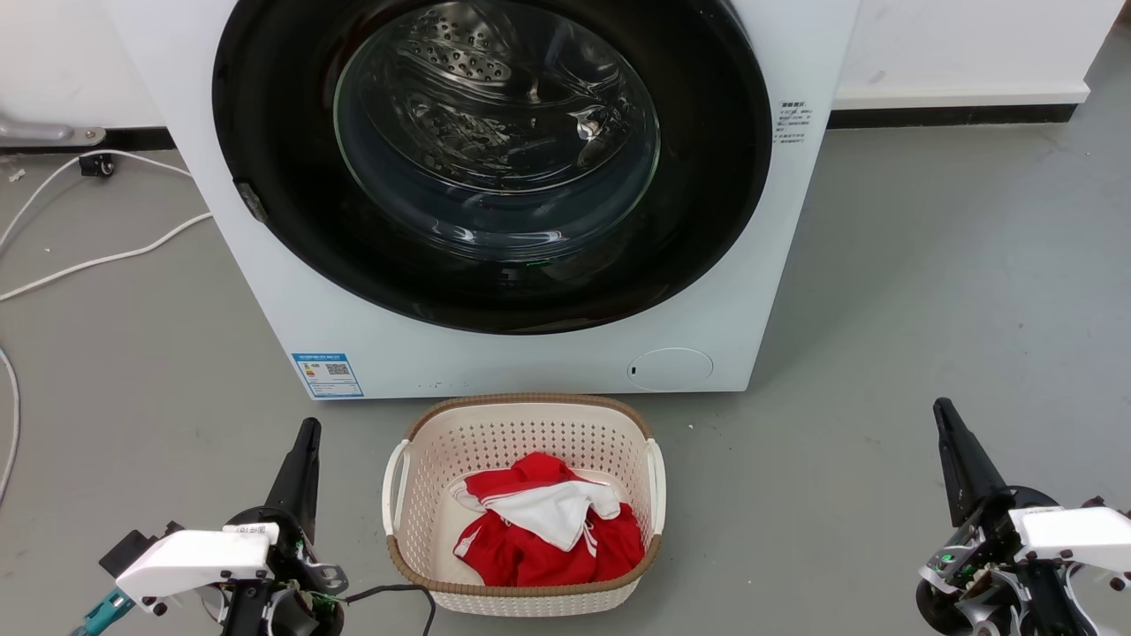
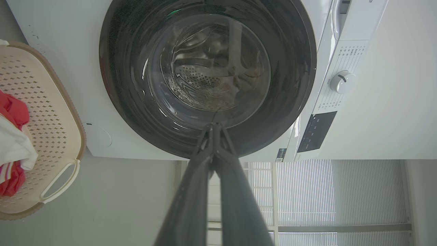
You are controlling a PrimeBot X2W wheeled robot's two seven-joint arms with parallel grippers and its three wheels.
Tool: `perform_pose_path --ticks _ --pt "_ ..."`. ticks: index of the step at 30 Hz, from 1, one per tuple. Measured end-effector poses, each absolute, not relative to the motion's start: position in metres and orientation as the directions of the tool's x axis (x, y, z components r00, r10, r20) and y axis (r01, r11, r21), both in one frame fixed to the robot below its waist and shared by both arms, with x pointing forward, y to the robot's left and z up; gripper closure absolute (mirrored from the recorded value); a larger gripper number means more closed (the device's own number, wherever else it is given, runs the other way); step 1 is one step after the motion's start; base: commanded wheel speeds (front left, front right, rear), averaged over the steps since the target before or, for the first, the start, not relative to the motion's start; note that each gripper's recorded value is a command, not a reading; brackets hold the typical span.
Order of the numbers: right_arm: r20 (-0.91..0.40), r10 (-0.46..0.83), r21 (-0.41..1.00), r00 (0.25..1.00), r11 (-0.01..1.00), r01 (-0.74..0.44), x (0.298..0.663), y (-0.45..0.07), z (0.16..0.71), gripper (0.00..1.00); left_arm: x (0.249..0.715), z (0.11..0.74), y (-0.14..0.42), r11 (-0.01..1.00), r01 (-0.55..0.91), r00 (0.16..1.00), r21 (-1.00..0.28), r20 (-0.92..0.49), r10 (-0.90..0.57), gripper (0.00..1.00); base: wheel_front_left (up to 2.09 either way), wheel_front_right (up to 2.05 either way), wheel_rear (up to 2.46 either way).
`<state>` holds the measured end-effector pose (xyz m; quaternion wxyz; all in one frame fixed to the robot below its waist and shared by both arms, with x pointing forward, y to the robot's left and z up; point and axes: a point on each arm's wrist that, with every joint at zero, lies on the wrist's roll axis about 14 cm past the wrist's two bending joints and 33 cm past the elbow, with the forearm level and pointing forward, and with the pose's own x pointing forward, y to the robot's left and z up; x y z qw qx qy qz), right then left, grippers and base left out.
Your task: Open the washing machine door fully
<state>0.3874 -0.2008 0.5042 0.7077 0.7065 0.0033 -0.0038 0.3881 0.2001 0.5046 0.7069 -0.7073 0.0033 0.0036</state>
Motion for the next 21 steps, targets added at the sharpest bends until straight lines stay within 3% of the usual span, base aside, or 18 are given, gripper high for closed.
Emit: perform_pose_path --ticks 8,9,13,21 --pt "-0.010 -0.001 1.000 1.000 0.002 0.010 0.387 -0.201 0.504 1.00 0.388 0.505 0.200 -0.001 -0.010 1.000 -1.000 -0.010 0.000 1.00 0.00 0.00 0.00" --pt "-0.013 -0.001 1.000 1.000 0.002 0.013 0.387 -0.201 0.503 0.00 0.388 0.504 0.200 -0.001 -0.013 1.000 -1.000 -0.013 0.000 0.00 0.00 0.00 0.00" --pt "-0.062 -0.008 0.998 0.998 -0.001 0.062 0.379 -0.202 0.487 0.00 0.380 0.486 0.198 -0.006 -0.065 0.998 -0.998 -0.065 0.000 0.00 0.00 0.00 0.00" --pt "-0.036 -0.029 0.998 0.999 0.046 0.038 0.381 -0.202 0.495 0.00 0.382 0.493 0.193 0.030 -0.045 0.999 -0.999 -0.044 0.005 0.00 0.00 0.00 0.00"
